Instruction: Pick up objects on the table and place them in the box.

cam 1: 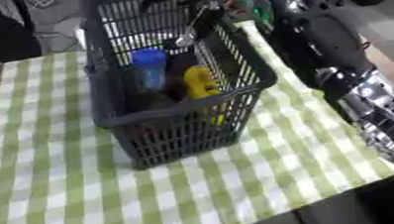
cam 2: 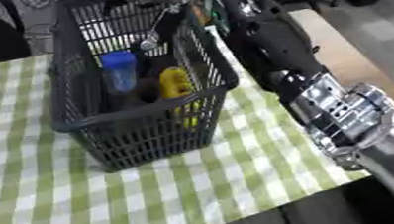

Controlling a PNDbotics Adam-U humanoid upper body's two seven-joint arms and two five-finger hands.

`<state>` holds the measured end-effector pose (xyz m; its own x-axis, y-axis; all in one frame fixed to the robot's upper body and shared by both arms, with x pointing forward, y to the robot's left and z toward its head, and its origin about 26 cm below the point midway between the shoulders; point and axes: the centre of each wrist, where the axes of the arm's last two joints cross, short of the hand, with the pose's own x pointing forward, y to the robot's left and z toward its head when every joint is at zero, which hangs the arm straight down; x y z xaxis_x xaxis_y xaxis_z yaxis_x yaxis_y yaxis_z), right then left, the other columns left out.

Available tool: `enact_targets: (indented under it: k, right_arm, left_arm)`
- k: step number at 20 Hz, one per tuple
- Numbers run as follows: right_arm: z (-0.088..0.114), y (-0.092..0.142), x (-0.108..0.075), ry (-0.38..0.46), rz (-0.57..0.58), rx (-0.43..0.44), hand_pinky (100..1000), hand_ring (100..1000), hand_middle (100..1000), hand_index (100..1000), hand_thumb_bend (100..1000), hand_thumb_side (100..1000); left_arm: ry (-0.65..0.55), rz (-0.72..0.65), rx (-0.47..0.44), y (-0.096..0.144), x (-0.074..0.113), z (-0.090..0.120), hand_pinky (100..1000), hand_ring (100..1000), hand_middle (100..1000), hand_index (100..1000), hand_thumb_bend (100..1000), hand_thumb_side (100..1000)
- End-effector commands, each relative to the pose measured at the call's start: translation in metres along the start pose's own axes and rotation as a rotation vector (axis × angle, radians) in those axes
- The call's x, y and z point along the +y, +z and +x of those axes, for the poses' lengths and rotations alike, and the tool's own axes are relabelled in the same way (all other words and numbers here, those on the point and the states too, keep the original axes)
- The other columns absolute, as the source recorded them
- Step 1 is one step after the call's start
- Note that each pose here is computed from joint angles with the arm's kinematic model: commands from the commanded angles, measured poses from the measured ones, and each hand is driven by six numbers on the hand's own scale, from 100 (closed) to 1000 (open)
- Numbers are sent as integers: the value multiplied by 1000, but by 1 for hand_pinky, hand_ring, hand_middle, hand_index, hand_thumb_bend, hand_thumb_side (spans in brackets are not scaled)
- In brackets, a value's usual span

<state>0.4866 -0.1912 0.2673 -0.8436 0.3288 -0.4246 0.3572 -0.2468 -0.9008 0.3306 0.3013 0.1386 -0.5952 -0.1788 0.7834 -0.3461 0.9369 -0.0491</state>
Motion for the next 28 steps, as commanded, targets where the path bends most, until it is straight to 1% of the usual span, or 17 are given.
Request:
enact_targets:
  k: [1,4,7,9,10,11,12,14,15,16,17,18,19,20,23,24,28]
  right_arm:
    - [-10,11,-13,22,-35,34,1000,1000,1000,1000,466,779]
    - [-11,12,-11,15,-17,49,1000,1000,1000,1000,467,798]
    - [-11,15,-10,7,-25,51,1000,996,1000,1000,461,743]
    - [-11,16,-13,-1,-86,48,919,909,969,1000,438,739]
    - [-11,18,-12,-31,-165,56,843,827,865,977,209,709]
    - [-10,20,-10,-60,-228,61,832,814,850,964,192,715]
    - [-10,24,-7,-103,-312,74,754,725,752,890,100,738]
    - [-10,34,-2,-178,-441,108,684,634,659,844,100,740]
    - [-9,40,0,-218,-501,128,681,628,653,843,100,725]
    - [-8,49,5,-267,-545,157,658,600,620,835,100,409]
    - [-7,55,6,-306,-572,174,658,600,620,835,100,409]
    - [-5,64,8,-345,-594,195,618,559,591,755,100,287]
    - [-4,72,7,-376,-613,209,614,556,589,752,100,301]
    - [-2,82,4,-394,-630,219,572,533,566,666,100,273]
    - [4,104,-6,-409,-678,237,512,497,490,577,100,215]
    - [5,110,-8,-408,-693,243,465,483,437,508,100,147]
    - [10,134,-6,-394,-707,295,494,529,468,432,100,103]
  left_arm:
    - [-9,-7,-31,-6,3,7,471,702,651,759,504,684]
    - [-9,-9,-32,-6,3,7,471,702,650,759,504,683]
    - [-10,-6,-29,-6,4,6,470,702,650,759,502,685]
    - [-9,-5,-29,-6,3,6,470,702,650,759,502,685]
    - [-9,-4,-30,-6,3,6,470,702,650,759,502,685]
    - [-9,-4,-30,-6,3,6,470,702,650,759,502,685]
    - [-9,-2,-31,-6,4,6,470,702,650,759,501,686]
    - [-10,1,-31,-6,4,7,468,702,649,758,500,687]
    - [-11,3,-31,-6,5,7,468,702,649,758,500,687]
    - [-11,5,-31,-6,5,6,467,702,649,758,499,688]
    - [-11,6,-31,-6,5,7,467,702,649,758,499,688]
    - [-12,7,-32,-6,5,7,467,702,648,757,498,689]
    - [-13,7,-33,-7,5,7,467,702,648,757,498,689]
    - [-13,9,-33,-7,6,7,465,703,648,757,497,690]
    - [-14,10,-33,-7,6,7,465,703,648,757,496,691]
    - [-13,11,-35,-7,6,7,465,703,648,758,496,690]
    - [-11,12,-40,-8,5,8,465,703,648,758,493,691]
